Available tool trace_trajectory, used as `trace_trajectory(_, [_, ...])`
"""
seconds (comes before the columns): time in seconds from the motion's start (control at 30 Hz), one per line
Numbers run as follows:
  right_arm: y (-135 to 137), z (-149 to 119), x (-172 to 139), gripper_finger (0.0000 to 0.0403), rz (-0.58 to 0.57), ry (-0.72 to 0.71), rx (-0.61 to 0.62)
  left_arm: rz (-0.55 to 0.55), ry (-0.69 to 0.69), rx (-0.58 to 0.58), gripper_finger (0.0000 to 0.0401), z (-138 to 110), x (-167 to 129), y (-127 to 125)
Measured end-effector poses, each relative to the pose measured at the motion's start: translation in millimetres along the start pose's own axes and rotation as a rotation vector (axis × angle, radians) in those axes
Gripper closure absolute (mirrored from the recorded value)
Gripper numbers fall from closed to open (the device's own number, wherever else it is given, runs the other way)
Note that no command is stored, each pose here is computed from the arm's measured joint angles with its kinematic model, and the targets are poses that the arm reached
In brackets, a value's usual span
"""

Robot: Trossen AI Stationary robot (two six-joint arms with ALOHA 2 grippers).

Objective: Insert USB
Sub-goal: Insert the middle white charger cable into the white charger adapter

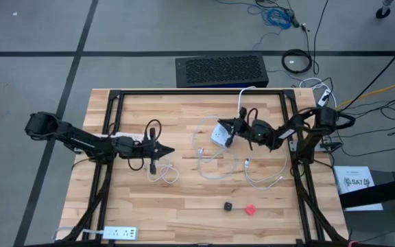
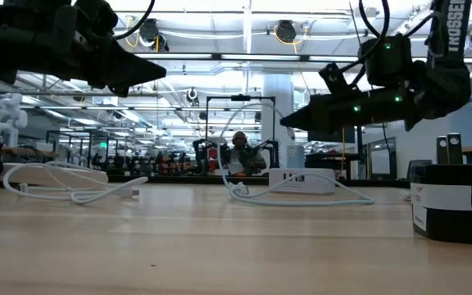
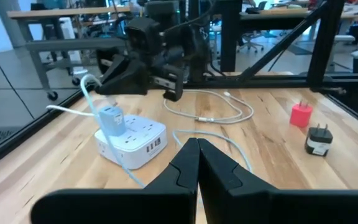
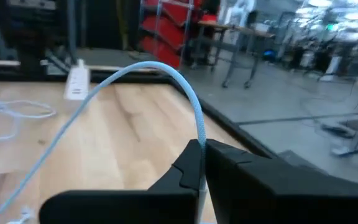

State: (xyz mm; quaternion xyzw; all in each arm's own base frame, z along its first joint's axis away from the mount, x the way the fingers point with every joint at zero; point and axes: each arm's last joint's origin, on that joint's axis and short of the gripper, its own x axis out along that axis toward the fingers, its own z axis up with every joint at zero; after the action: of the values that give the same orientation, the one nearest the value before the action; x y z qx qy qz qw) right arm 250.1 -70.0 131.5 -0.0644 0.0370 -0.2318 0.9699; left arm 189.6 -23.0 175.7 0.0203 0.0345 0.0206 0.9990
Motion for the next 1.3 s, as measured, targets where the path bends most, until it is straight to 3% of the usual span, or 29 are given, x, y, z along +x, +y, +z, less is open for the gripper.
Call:
trace_trajectory(0.13, [-3, -5, -14, 0.0403, -0.03, -0.091, -0.006, 0.001, -0.001, -0.003, 0.0391, 0, 0, 0])
trace_trajectory(0.2, [-6, -12, -17, 0.0403, -0.035, -0.063, -0.019, 0.001, -0.003, 0.002, 0.0391, 0, 0, 0])
trace_trajectory(0.4, [-4, -12, -2, 0.0403, 0.036, -0.089, -0.018, 0.013, -0.013, 0.0, 0.0391, 1, 0, 2])
trace_trajectory(0.9, [-7, -23, 5, 0.0403, 0.037, -0.052, -0.011, 0.019, -0.002, 0.001, 0.0391, 0, 0, 2])
trace_trajectory(1.03, [-5, -14, 7, 0.0403, 0.06, -0.091, 0.03, 0.063, -0.002, -0.024, 0.0391, 0, 0, 4])
trace_trajectory(1.2, [8, 10, 8, 0.0403, 0.173, -0.193, 0.12, 0.184, -0.024, -0.058, 0.0391, 2, 1, 13])
trace_trajectory(1.3, [16, 23, 9, 0.0403, 0.209, -0.248, 0.156, 0.154, -0.09, -0.066, 0.0391, 8, 2, 18])
